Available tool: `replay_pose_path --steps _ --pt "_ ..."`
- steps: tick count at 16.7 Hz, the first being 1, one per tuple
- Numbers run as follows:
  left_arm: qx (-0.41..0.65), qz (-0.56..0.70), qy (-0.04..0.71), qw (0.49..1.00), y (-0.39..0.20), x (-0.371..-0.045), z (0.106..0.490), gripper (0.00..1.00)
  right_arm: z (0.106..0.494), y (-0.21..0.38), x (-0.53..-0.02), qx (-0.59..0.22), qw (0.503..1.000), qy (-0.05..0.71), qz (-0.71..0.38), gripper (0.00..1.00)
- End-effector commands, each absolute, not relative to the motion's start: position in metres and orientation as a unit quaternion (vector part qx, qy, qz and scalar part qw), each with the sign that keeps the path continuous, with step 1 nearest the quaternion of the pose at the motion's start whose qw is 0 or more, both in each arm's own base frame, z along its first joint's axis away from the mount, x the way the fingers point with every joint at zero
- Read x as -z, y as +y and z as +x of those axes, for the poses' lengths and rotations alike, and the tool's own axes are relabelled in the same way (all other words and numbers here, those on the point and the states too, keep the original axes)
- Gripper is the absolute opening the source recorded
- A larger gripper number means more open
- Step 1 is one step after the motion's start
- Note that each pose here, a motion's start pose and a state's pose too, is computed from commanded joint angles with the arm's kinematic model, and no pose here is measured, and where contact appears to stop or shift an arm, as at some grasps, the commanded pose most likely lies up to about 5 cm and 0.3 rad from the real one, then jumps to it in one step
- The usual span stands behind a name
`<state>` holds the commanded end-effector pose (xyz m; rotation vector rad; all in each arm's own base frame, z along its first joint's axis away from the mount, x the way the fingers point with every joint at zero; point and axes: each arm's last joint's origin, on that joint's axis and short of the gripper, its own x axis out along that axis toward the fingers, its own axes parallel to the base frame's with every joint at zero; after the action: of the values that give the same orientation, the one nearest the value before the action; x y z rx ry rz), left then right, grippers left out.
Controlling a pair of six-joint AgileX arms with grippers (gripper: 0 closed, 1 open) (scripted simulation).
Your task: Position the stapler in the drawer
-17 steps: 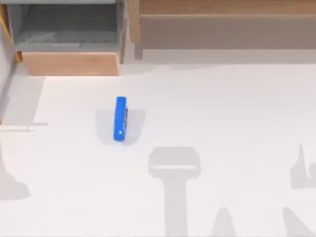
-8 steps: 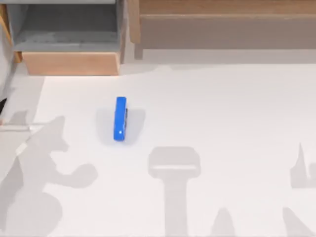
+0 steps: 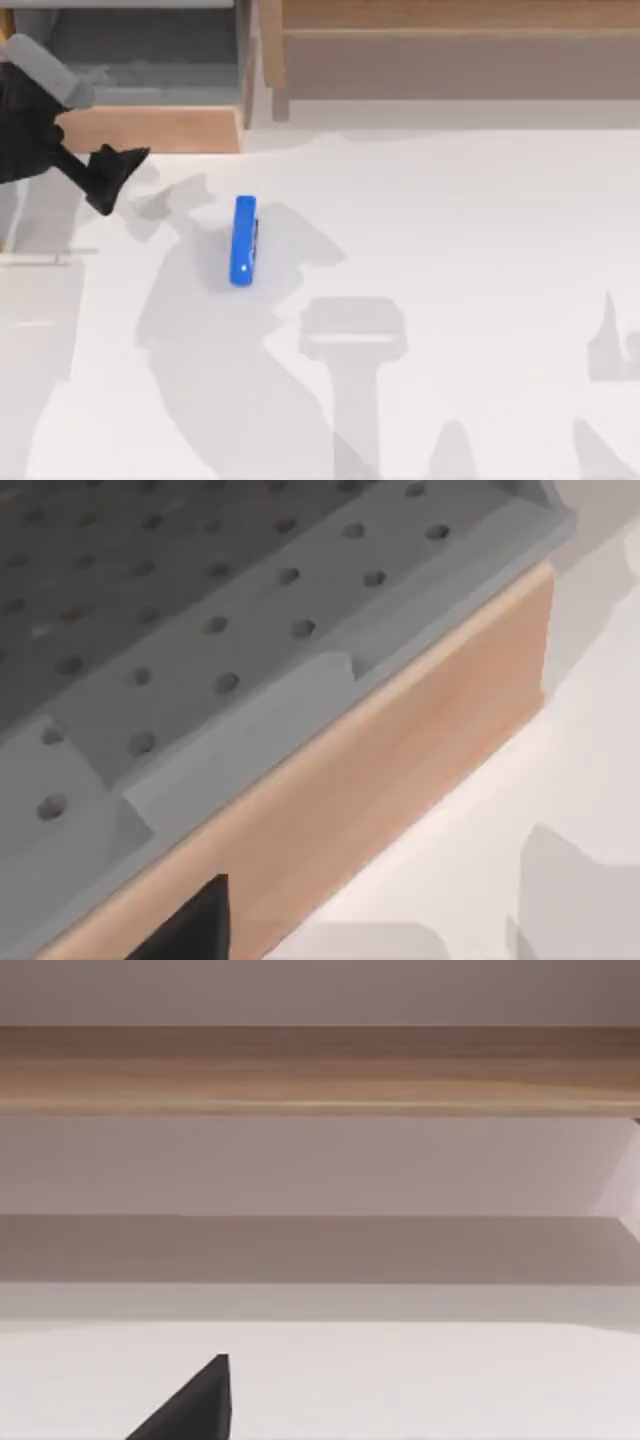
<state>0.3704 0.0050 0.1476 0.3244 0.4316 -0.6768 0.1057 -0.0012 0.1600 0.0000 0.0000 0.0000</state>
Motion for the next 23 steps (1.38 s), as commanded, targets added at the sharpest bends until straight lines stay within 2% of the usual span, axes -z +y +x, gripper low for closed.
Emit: replay_pose_path --steps 6,11,17,23 --pt "0.261 0.006 0.475 0.841 -0.085 -0.162 0.408 1.0 0.106 -0.001 -0.16 0.0 1.0 0.0 0.0 1.0" --pt "0.137 -0.017 0.628 0.766 -0.149 -0.171 0.41 1.0 0.106 -0.001 -0.16 0.0 1.0 0.0 0.0 1.0" --pt "0.023 0.009 0.698 0.716 -0.192 -0.177 0.401 1.0 0.106 -0.001 -0.16 0.0 1.0 0.0 0.0 1.0" --pt "0.011 0.013 0.703 0.711 -0.196 -0.177 0.4 1.0 0.106 -0.001 -0.16 0.0 1.0 0.0 0.0 1.0"
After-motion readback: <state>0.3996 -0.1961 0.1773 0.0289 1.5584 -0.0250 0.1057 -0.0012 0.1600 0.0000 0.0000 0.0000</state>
